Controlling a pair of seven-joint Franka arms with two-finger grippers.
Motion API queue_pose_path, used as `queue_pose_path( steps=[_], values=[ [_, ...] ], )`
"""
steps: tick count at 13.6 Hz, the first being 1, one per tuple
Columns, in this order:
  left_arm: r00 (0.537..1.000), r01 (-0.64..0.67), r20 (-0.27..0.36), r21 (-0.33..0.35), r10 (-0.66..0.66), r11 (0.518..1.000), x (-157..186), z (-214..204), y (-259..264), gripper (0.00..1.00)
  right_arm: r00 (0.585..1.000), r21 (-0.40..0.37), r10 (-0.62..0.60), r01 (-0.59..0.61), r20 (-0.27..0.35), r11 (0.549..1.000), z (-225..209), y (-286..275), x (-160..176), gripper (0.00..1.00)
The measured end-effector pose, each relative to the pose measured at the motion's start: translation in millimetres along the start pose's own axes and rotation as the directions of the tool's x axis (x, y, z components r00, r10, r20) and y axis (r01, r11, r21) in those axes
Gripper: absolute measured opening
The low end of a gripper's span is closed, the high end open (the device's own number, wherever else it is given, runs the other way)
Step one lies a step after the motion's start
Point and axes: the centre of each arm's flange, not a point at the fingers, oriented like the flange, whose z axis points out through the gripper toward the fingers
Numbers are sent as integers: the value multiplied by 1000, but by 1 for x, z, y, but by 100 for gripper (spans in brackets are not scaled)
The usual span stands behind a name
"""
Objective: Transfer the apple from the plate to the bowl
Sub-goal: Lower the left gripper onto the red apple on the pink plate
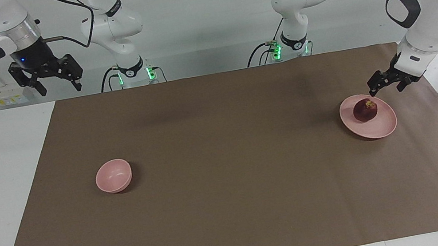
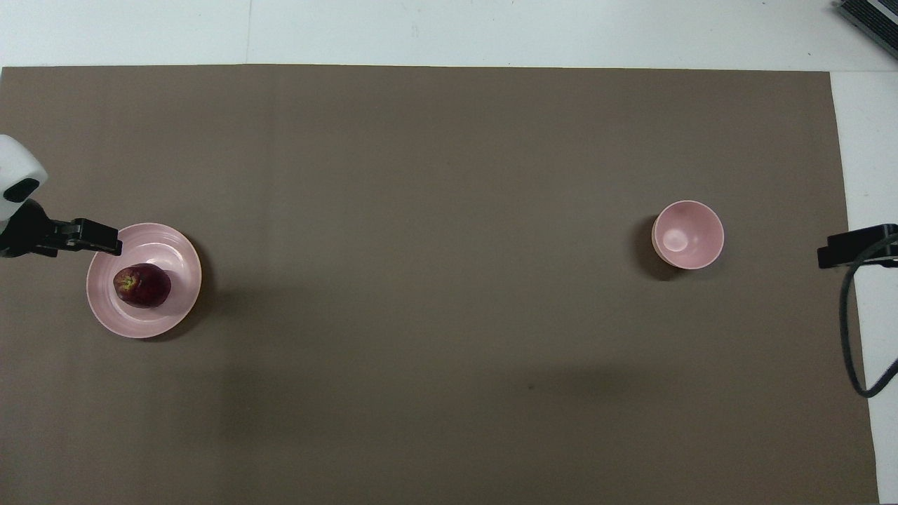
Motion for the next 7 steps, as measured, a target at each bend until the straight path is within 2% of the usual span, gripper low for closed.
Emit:
queue_pose_path(
  steps=[4,7],
  values=[
    [1000,5,8,1,-5,1000,9,49,-4,100,1000,0,0,0,0,1000,0,0,0,100],
    [1000,16,11,1,-16,1000,3,80,-10,100,1000,0,0,0,0,1000,0,0,0,100]
  ],
)
